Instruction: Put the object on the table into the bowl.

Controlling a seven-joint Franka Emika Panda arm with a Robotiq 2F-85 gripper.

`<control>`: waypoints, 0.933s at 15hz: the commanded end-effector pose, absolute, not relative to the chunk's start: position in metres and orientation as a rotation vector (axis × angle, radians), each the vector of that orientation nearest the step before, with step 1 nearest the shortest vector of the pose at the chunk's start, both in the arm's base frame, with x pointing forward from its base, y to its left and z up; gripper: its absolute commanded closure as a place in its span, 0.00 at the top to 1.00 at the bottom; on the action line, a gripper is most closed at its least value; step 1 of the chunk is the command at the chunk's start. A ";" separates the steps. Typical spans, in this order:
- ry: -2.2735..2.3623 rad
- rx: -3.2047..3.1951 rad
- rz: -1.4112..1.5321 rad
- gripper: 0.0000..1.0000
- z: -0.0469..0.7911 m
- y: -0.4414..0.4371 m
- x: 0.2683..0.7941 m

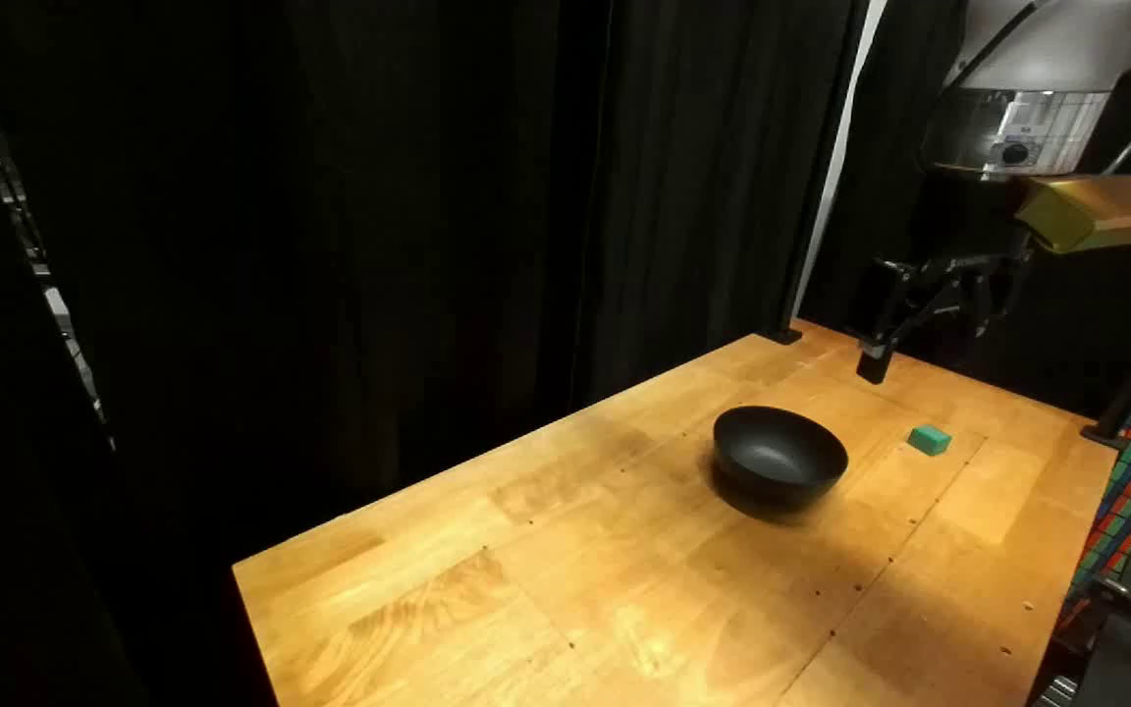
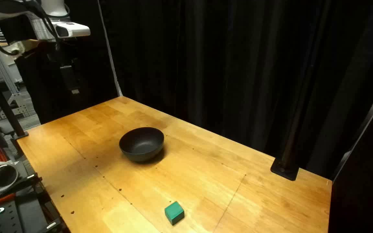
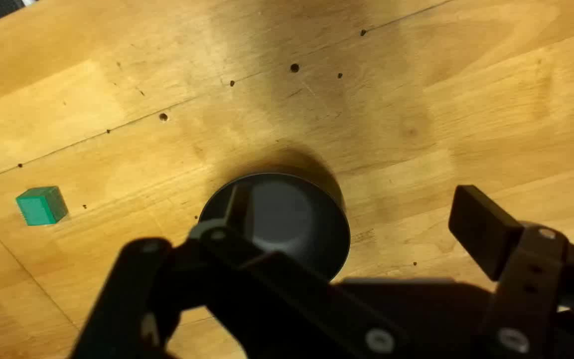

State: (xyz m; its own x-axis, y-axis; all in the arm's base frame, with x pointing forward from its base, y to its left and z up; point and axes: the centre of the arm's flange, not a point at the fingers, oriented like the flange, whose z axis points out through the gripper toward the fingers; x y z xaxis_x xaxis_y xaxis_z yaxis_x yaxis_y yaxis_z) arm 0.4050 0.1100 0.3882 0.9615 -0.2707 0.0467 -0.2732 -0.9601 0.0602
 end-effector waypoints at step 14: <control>-1.325 2.822 -0.021 1.00 0.277 -0.114 0.469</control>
